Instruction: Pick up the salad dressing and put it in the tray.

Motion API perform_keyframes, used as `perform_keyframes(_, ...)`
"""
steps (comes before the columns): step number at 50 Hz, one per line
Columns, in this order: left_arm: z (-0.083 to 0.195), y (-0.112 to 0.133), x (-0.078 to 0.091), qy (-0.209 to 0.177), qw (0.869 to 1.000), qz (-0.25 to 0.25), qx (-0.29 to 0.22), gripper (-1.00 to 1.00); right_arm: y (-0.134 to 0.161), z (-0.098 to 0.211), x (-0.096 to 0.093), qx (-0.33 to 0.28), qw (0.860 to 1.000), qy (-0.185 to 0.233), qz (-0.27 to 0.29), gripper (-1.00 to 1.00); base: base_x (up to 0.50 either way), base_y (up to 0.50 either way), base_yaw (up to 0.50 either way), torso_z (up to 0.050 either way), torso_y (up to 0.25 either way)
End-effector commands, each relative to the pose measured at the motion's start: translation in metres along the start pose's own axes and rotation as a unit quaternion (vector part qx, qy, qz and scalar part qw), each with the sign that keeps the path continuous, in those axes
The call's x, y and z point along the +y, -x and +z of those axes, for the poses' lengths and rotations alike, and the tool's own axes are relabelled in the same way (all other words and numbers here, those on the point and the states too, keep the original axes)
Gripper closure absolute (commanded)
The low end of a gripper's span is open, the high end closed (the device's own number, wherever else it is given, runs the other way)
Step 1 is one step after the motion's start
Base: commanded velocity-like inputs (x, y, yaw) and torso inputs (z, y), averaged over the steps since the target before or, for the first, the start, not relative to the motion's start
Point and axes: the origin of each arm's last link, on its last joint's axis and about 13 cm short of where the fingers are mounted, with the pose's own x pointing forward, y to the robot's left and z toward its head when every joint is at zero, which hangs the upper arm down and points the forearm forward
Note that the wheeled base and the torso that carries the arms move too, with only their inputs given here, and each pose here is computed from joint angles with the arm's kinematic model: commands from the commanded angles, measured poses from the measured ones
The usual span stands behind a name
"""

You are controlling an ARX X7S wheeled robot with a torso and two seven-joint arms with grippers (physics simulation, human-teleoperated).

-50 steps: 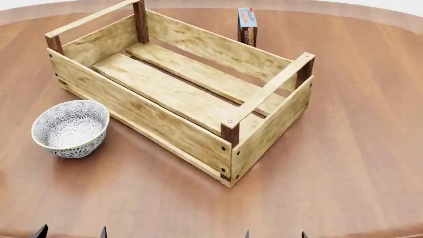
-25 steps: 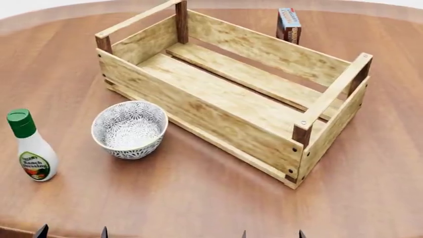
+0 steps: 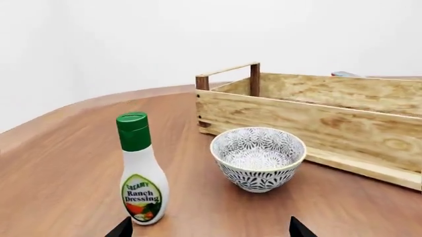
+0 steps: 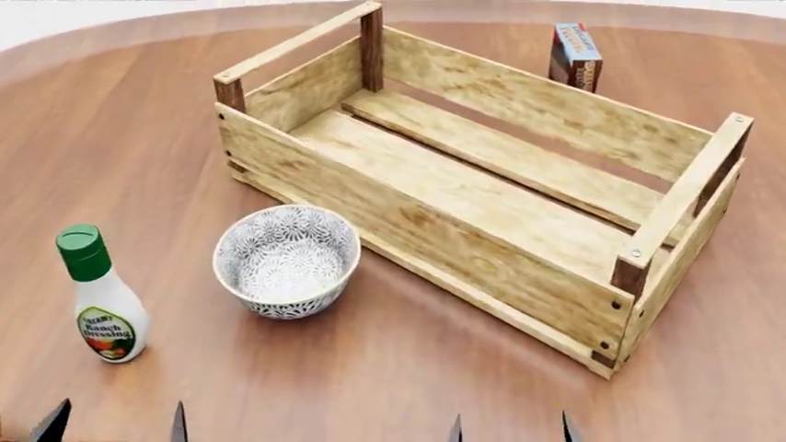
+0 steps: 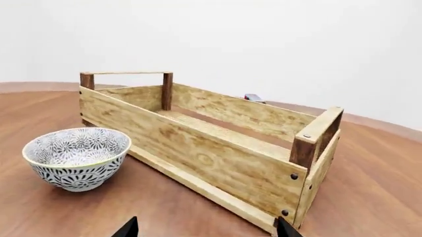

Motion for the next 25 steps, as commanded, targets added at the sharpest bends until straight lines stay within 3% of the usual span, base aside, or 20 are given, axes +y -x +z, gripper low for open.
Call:
perform_keyframes(1, 0.051, -0.003, 0.005, -0.030, 0.997, -0.017, -0.070, -1.00, -0.013, 0.036, -0.010, -0.056, 0.997, 0.039, -0.032, -1.00, 0.50, -0.01, 0.00, 0.000, 0.000)
perform_keyframes(8, 0.095, -0.004, 0.013, -0.023, 0.993, -0.032, -0.109, -1.00, -0.019, 0.082, -0.023, -0.093, 0.994, 0.033, -0.053, -1.00, 0.50, 0.00, 0.00, 0.000, 0.000)
perform_keyframes(12, 0.106, -0.002, 0.015, -0.026, 0.991, -0.029, -0.125, -1.00, -0.020, 0.092, -0.028, -0.107, 0.992, 0.039, -0.060, -1.00, 0.50, 0.00, 0.00, 0.000, 0.000)
perform_keyframes(18, 0.106, -0.001, 0.016, -0.024, 0.992, -0.026, -0.122, -1.00, -0.018, 0.096, -0.030, -0.122, 0.989, 0.055, -0.069, -1.00, 0.50, 0.00, 0.00, 0.000, 0.000)
perform_keyframes(25, 0.109, -0.003, 0.018, -0.021, 0.992, -0.019, -0.123, -1.00, -0.018, 0.100, -0.031, -0.119, 0.990, 0.045, -0.064, -1.00, 0.50, 0.00, 0.00, 0.000, 0.000)
